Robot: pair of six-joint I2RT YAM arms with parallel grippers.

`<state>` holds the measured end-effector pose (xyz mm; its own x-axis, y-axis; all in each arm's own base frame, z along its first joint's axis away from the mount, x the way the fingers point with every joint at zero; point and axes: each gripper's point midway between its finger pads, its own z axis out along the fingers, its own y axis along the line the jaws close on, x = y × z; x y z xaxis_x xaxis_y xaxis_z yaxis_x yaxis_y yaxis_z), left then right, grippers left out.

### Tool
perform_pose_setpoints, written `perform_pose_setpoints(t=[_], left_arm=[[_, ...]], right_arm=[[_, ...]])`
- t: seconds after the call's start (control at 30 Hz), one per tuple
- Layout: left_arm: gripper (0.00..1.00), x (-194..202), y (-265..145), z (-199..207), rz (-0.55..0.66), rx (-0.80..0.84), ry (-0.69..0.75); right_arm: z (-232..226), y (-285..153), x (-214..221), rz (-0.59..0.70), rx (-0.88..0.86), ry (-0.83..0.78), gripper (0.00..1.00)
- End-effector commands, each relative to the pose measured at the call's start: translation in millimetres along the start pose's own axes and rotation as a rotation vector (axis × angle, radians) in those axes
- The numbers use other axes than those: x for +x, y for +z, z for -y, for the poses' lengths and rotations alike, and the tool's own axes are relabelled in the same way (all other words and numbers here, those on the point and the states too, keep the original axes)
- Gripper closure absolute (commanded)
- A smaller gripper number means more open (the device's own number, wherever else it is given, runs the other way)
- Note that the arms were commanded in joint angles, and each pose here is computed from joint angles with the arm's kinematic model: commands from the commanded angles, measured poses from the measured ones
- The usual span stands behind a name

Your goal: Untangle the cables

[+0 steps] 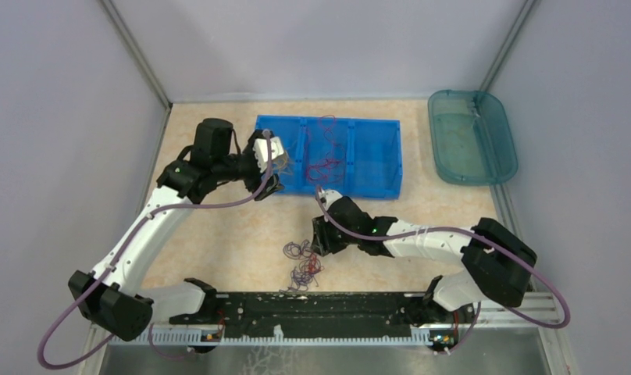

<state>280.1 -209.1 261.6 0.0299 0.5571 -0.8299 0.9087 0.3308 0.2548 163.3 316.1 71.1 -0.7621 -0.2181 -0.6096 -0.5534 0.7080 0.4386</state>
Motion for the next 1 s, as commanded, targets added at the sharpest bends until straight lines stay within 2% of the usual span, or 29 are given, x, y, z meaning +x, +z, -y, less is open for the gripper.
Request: perform_pose_setpoints(t=[0.0, 0.13, 0.2, 0.4, 0.6, 0.67, 0.93, 0.97], left_arm=[[0.11, -14, -7, -8, 0.042, -0.042, 0.039], [0.10, -13, -7, -11, 0.036, -0.057, 0.043], [0.10, -14, -8, -13, 0.036, -0.065, 0.047], [0.10, -23, -10, -15, 0.056, -0.066, 0.060], [0.10, -28, -7, -15, 0.065, -0.053, 0.057], [0.10, -28, -6, -13, 0.064, -0.049, 0.054], [0.10, -26, -7, -13, 0.060, -0.058, 0.057], [0.10, -26, -8, -12, 0.061, -0.057, 0.059]], right_arm=[[-15, 4, -7, 0.021, -0.034, 0.066, 0.62], [-21, 3, -12, 0.053, -0.070, 0.081, 0.80], [-25, 4, -10, 0.044, -0.090, 0.086, 0.82], [-12, 14, 6, -0.041, -0.024, 0.084, 0.62], [1, 10, 6, -0.021, 0.042, 0.072, 0.58], [-2, 10, 6, -0.010, 0.022, 0.082, 0.63], [-27, 6, -4, 0.052, -0.127, 0.131, 1.00], [-31, 1, -11, 0.082, -0.147, 0.129, 1.00]])
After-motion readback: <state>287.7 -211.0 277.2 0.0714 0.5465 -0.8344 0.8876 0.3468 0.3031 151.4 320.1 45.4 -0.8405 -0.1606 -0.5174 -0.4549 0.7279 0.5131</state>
